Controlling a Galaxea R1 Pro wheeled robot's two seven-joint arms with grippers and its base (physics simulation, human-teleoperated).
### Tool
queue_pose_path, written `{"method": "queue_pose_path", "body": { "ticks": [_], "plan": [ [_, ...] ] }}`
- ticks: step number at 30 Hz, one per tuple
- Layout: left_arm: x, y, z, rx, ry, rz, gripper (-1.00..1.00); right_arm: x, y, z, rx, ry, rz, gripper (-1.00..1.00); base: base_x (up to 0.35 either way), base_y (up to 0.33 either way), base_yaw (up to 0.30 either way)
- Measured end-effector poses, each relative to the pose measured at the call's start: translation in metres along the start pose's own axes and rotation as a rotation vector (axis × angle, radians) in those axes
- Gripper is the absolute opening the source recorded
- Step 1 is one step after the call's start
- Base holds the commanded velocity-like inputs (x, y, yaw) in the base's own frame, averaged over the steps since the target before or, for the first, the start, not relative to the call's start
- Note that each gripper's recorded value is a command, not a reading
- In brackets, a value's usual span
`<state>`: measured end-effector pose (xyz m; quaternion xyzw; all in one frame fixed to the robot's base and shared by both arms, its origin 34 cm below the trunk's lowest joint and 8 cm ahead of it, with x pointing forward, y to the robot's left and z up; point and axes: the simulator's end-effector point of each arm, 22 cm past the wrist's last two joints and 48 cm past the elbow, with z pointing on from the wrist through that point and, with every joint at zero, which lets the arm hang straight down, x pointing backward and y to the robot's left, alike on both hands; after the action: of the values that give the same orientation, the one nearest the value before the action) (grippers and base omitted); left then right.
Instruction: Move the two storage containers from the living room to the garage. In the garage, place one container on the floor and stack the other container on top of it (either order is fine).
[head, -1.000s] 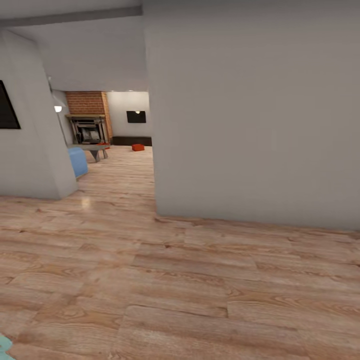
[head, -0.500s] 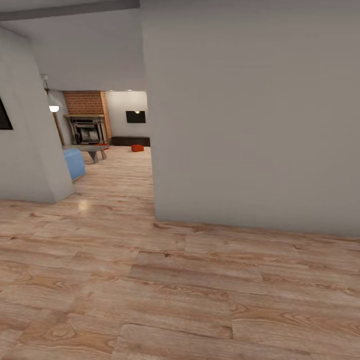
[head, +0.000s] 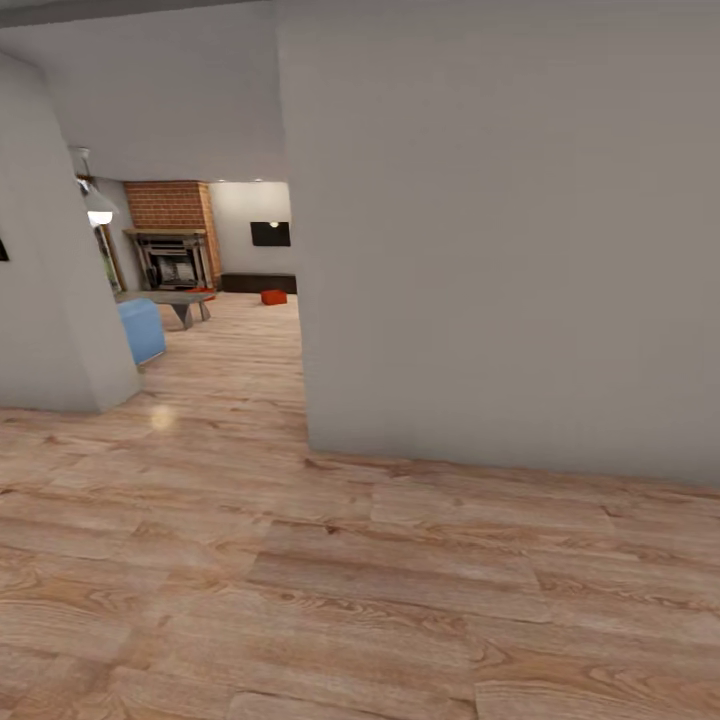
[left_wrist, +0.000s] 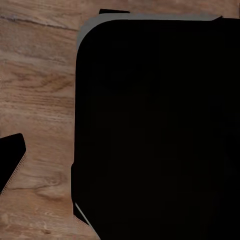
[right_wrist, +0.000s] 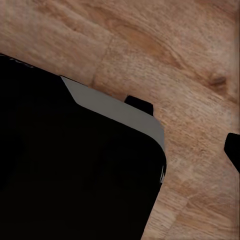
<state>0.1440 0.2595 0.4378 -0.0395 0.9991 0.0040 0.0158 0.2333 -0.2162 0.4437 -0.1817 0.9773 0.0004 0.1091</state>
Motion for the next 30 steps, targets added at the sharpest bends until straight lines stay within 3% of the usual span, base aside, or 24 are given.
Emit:
{"method": "queue_pose_path", "body": {
  "ticks": [22, 30],
  "plan": [
    [0.0001, -0.0005, 0.0, 0.001, 0.0, 0.0, 1.0, 0.0006, -0.0019, 0.0, 0.001, 0.0, -0.009, 1.0, 0.322, 0.0, 0.254],
    [0.0001, -0.0011, 0.0, 0.001, 0.0, 0.0, 1.0, 0.0004, -0.001, 0.0, 0.0, 0.0, -0.008, 1.0, 0.322, 0.0, 0.06]
  ]
}}
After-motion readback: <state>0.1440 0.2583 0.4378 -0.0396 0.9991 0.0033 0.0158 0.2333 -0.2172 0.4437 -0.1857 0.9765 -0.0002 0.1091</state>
